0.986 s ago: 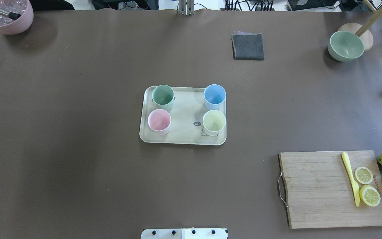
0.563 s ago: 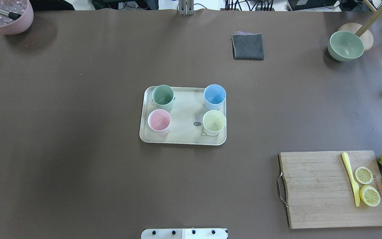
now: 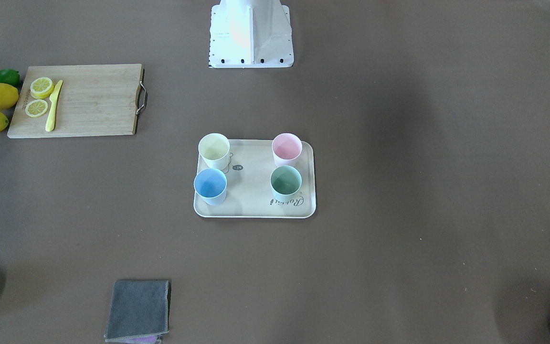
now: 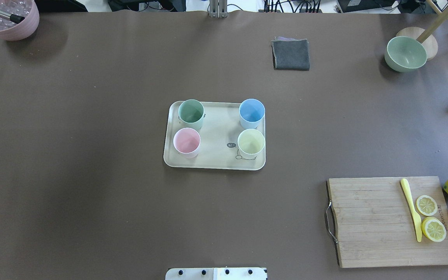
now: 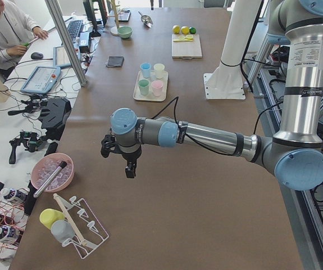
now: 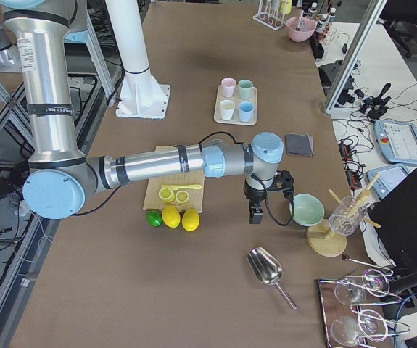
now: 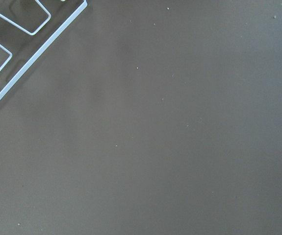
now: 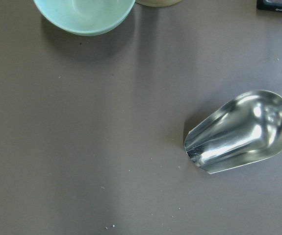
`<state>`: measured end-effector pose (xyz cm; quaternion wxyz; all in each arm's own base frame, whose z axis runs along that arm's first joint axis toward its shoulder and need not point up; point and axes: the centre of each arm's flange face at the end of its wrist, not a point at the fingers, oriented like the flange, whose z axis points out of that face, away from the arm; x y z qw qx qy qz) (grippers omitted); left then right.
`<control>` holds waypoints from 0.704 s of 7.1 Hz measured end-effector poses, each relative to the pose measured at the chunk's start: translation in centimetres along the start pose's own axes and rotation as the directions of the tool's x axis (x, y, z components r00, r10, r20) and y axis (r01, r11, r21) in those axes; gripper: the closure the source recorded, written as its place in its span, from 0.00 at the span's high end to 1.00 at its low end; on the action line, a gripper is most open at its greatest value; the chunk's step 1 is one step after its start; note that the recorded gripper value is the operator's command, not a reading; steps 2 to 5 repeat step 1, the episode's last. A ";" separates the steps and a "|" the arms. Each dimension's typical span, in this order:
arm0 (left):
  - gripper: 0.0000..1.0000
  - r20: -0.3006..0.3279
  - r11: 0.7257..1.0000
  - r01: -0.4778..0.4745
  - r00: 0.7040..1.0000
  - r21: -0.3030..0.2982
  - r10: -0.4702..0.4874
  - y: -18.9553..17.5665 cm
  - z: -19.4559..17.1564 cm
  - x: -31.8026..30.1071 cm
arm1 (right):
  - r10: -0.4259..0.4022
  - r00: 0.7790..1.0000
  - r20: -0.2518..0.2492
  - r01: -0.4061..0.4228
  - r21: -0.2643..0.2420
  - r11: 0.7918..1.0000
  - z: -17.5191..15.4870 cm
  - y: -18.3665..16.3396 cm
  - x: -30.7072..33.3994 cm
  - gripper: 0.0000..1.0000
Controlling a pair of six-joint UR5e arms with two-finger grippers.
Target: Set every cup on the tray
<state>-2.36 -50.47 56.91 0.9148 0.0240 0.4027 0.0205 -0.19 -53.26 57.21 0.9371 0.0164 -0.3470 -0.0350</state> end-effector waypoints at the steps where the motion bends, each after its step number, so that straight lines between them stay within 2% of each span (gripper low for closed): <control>1: 0.98 0.016 1.000 0.000 1.000 0.001 0.000 0.0 0.0 -0.1 | 0.000 1.000 0.000 0.000 0.000 1.000 0.0 0.0 0.0 1.00; 5: 0.98 0.016 1.000 0.000 1.000 0.001 0.000 0.0 0.0 -0.1 | 0.000 1.000 0.000 0.000 0.000 1.000 0.0 0.0 0.0 1.00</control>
